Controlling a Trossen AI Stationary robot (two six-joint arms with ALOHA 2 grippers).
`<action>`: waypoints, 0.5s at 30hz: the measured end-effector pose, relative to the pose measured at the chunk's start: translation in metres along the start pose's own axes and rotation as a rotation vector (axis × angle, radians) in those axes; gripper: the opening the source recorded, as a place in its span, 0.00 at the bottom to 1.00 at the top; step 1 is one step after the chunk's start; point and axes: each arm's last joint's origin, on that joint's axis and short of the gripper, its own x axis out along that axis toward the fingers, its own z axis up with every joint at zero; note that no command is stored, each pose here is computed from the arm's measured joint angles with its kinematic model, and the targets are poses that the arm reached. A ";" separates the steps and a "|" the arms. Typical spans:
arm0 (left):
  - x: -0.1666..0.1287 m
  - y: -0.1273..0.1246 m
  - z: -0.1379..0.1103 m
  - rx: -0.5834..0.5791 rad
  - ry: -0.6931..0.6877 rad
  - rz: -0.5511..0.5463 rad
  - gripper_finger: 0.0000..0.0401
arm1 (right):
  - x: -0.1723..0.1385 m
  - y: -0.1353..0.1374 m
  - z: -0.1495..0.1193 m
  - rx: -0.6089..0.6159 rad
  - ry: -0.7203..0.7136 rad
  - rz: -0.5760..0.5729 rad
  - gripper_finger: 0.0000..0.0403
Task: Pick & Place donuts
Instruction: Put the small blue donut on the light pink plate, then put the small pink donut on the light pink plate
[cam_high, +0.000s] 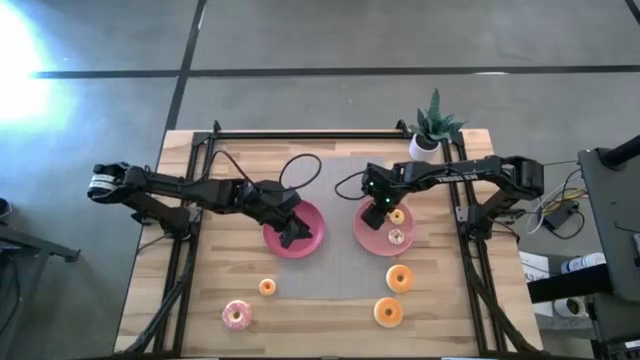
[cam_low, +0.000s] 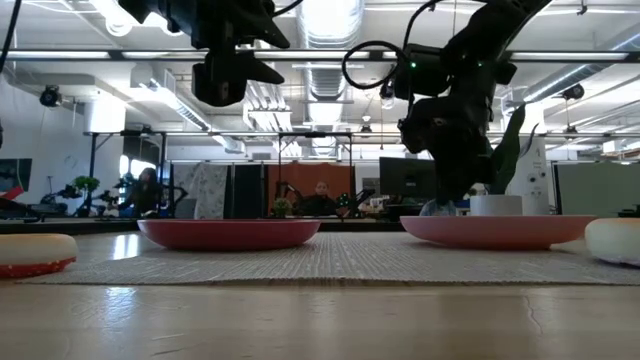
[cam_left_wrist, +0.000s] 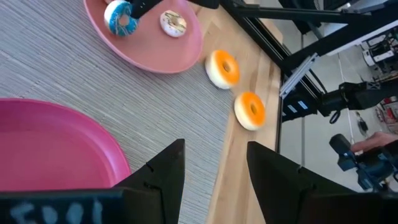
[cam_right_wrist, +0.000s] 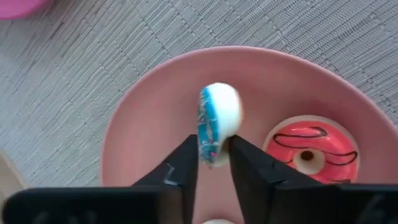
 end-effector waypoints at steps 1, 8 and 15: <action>0.000 0.000 0.000 0.000 0.000 0.001 0.37 | 0.000 0.000 0.000 0.002 0.000 0.000 0.26; 0.000 0.002 -0.003 -0.026 0.026 0.025 0.37 | -0.003 -0.003 0.001 -0.019 -0.043 -0.132 0.40; -0.001 0.008 -0.018 -0.083 0.159 0.114 0.37 | -0.025 0.006 0.009 -0.158 -0.009 -0.227 0.43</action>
